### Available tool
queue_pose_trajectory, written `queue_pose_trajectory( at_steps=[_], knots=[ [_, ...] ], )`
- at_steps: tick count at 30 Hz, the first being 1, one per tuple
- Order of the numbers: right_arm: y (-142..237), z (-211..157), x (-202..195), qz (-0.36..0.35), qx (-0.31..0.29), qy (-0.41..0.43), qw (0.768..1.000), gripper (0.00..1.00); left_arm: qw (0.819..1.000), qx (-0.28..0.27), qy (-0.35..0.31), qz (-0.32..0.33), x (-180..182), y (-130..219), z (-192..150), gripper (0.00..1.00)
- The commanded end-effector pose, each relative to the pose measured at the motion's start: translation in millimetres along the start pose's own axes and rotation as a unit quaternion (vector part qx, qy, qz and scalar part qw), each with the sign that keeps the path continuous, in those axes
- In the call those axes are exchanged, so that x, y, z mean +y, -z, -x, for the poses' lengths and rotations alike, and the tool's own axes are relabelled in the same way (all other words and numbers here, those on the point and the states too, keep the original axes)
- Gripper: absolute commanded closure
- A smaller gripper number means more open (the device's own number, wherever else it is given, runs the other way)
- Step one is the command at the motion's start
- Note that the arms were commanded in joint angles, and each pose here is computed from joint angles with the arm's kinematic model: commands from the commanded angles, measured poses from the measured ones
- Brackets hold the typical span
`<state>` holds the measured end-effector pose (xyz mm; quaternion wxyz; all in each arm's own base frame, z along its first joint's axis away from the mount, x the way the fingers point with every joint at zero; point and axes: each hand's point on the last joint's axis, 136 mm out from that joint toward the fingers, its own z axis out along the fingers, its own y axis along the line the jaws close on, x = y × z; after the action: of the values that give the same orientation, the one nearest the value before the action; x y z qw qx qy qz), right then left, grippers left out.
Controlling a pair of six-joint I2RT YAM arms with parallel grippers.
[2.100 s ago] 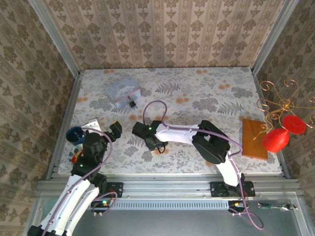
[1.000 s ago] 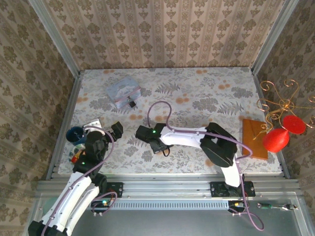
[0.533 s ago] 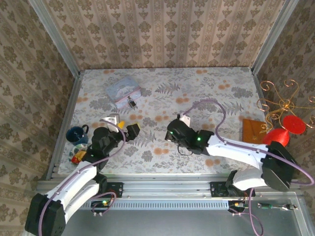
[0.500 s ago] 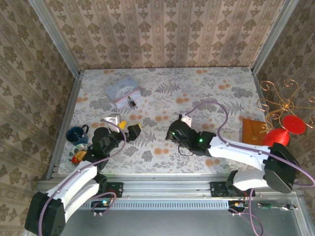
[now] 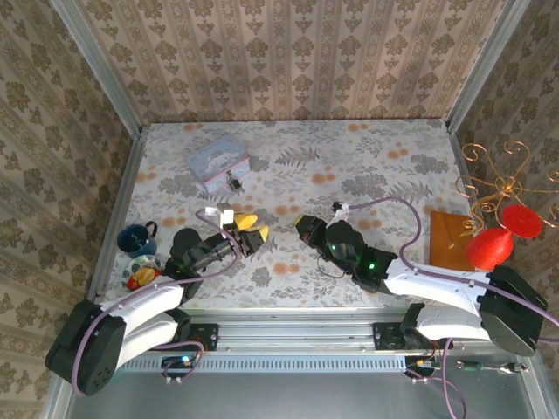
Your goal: Unlock the padlock with the key
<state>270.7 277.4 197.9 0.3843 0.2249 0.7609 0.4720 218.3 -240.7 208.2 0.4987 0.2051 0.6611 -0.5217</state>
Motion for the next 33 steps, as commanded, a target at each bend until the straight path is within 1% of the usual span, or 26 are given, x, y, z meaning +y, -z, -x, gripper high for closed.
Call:
queue_pose_trajectory(
  at_steps=[1, 3, 5, 7, 9, 12, 17, 21, 24, 27, 29, 33],
  knots=[
    [2.1, 9.7, 38.0, 0.084, -0.037, -0.013, 0.996, 1.00, 0.997, -0.022, -0.018, -0.067, -26.5, -1.3, 9.8, 0.30],
    [2.8, 9.5, 39.9, 0.103, -0.042, -0.012, 0.994, 1.00, 0.996, -0.012, -0.010, -0.088, -32.5, -5.9, 6.2, 0.32],
    [4.6, 10.6, 41.9, 0.119, -0.048, -0.011, 0.992, 1.00, 0.994, -0.002, -0.003, -0.109, -38.8, -11.8, 4.2, 0.35],
    [5.4, 10.3, 43.2, 0.127, -0.048, -0.009, 0.991, 1.00, 0.991, 0.007, 0.004, -0.133, -45.5, -17.7, 2.7, 0.40],
    [6.3, 9.7, 44.3, 0.133, -0.048, -0.005, 0.990, 1.00, 0.988, 0.024, 0.008, -0.155, -52.4, -25.5, -0.3, 0.48],
    [7.5, 8.3, 42.0, 0.134, -0.045, -0.001, 0.990, 1.00, 0.985, 0.035, 0.011, -0.170, -58.1, -32.0, -2.9, 0.55],
    [14.8, 10.9, 33.9, 0.137, -0.054, 0.003, 0.989, 1.00, 0.984, 0.035, 0.004, -0.173, -60.6, -32.3, -3.5, 0.58],
    [19.6, 8.6, 47.3, 0.161, -0.043, 0.024, 0.986, 1.00, 0.985, 0.033, 0.001, -0.171, -59.5, -32.3, -2.7, 0.61],
    [23.3, 7.3, 52.3, 0.175, -0.038, 0.031, 0.983, 1.00, 0.985, 0.032, 0.002, -0.167, -56.4, -31.6, -1.6, 0.61],
    [26.0, 7.7, 52.6, 0.180, -0.038, 0.031, 0.983, 1.00, 0.986, 0.031, 0.006, -0.161, -51.7, -30.0, -0.3, 0.57],
    [26.3, 7.0, 52.3, 0.180, -0.036, 0.031, 0.982, 1.00, 0.986, 0.031, 0.008, -0.161, -50.3, -29.1, 0.9, 0.56],
    [24.4, 3.3, 54.6, 0.184, -0.030, 0.032, 0.982, 1.00, 0.985, 0.031, 0.005, -0.167, -53.3, -27.7, 2.6, 0.66]
  ],
)
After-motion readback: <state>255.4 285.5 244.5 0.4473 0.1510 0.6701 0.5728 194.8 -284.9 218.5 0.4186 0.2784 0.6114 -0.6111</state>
